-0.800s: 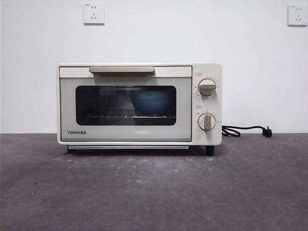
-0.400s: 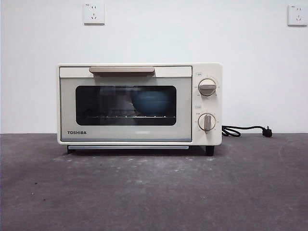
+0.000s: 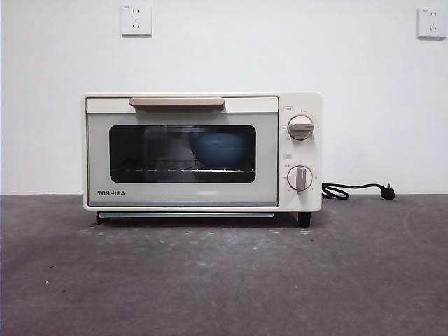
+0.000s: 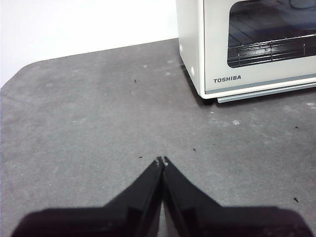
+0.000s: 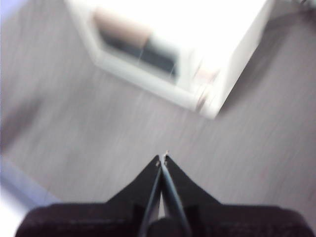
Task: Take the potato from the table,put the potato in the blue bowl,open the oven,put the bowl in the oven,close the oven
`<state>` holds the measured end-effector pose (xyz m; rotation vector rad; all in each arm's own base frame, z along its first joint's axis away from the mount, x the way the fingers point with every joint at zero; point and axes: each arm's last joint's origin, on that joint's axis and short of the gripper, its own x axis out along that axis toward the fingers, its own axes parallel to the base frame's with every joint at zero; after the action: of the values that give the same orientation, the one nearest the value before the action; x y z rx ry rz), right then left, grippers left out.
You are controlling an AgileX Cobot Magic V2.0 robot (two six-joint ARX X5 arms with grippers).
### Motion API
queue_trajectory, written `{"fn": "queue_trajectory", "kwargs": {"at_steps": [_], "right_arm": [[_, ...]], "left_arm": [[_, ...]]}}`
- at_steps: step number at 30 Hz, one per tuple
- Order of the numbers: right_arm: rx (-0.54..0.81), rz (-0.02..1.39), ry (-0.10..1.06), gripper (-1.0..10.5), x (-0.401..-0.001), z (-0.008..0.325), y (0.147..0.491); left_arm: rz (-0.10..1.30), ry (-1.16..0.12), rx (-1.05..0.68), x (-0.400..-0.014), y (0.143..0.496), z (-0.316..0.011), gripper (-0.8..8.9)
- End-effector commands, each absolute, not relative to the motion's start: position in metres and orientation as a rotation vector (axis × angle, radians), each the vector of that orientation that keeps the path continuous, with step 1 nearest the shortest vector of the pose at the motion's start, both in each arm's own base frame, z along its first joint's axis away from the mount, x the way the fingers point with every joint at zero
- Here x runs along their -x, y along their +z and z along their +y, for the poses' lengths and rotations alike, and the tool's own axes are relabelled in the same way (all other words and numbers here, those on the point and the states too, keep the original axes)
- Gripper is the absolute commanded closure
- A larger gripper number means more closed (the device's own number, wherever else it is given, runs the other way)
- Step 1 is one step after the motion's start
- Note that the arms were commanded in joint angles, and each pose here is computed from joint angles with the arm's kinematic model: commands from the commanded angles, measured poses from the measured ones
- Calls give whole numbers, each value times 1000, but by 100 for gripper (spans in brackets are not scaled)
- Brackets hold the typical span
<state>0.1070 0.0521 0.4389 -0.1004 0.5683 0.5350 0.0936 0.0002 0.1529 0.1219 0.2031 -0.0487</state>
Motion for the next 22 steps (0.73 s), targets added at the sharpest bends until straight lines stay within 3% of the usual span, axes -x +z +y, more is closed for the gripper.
{"fn": "queue_trajectory", "kwargs": {"at_steps": [1, 5, 13, 18, 22], "right_arm": [[50, 395, 551, 945, -100, 41, 441], [20, 236, 505, 945, -93, 29, 419], [26, 7, 377, 945, -97, 17, 332], [31, -35, 356, 945, -98, 16, 280], [25, 12, 266, 945, -98, 14, 235]], "left_arm": [[210, -44, -114, -94, 149, 1, 818], [210, -44, -114, -94, 149, 1, 818], [210, -44, -114, -94, 149, 1, 817], [210, -44, -114, -94, 149, 1, 818], [210, -44, -114, -94, 149, 1, 817]]}}
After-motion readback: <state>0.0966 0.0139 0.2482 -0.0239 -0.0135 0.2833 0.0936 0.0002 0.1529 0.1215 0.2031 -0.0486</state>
